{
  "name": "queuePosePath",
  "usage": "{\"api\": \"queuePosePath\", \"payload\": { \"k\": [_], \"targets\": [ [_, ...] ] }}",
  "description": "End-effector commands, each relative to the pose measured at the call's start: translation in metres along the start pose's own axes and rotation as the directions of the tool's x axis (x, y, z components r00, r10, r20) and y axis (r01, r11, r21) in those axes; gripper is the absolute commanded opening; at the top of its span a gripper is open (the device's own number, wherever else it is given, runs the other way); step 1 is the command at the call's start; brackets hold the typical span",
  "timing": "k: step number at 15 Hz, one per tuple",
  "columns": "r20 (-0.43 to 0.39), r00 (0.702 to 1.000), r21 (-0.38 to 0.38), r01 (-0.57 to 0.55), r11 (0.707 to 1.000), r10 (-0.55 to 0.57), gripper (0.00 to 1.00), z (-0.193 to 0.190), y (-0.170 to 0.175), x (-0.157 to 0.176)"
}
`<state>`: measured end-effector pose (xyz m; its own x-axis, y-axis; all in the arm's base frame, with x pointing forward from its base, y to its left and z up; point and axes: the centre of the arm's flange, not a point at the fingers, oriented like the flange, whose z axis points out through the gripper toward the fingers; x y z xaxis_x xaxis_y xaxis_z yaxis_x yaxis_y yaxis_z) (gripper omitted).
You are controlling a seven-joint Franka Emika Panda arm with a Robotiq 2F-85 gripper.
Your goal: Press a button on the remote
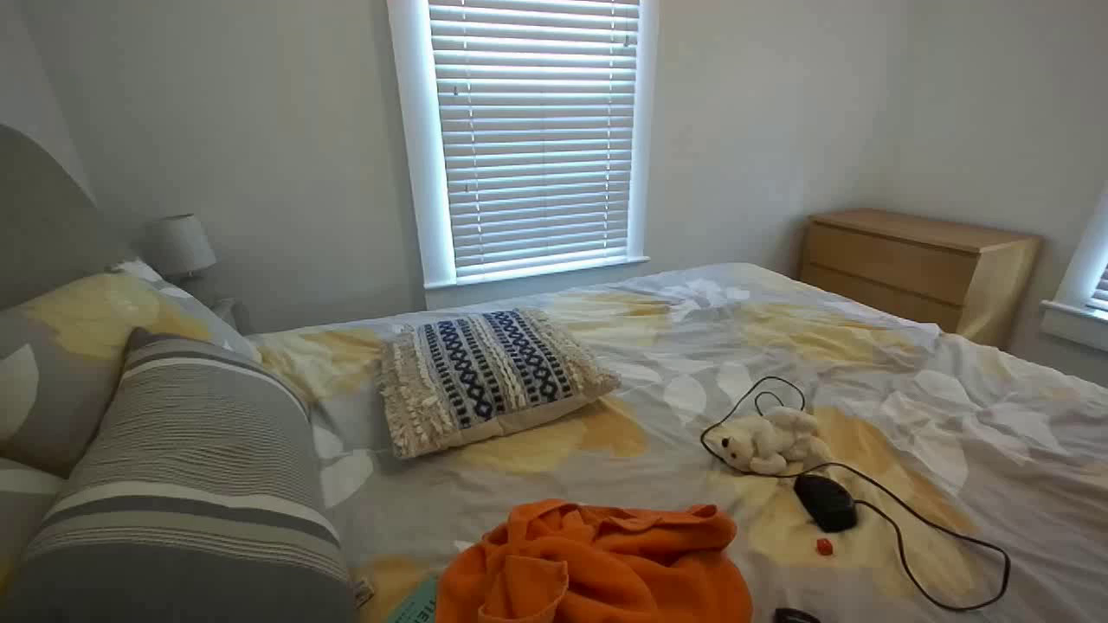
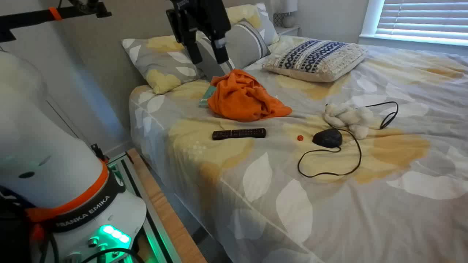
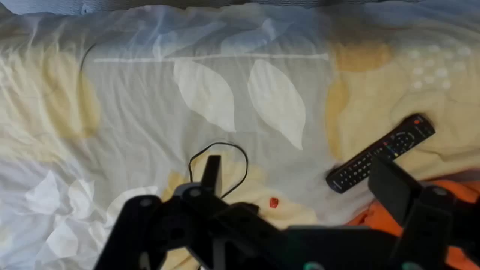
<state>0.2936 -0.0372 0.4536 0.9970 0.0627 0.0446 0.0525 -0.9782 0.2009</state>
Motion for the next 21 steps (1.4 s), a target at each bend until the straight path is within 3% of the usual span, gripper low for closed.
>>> {"api": "queuePosePath", "payload": {
  "k": [1,21],
  "targets": [
    [0.020,1.000,0.003,0.004,1.000,-0.004,1.00,0.009,-0.002,-0.003],
    [0.050,0.999,0.007,0.010,1.000,-0.010,1.00,0.021,-0.005,-0.006]
  ]
}}
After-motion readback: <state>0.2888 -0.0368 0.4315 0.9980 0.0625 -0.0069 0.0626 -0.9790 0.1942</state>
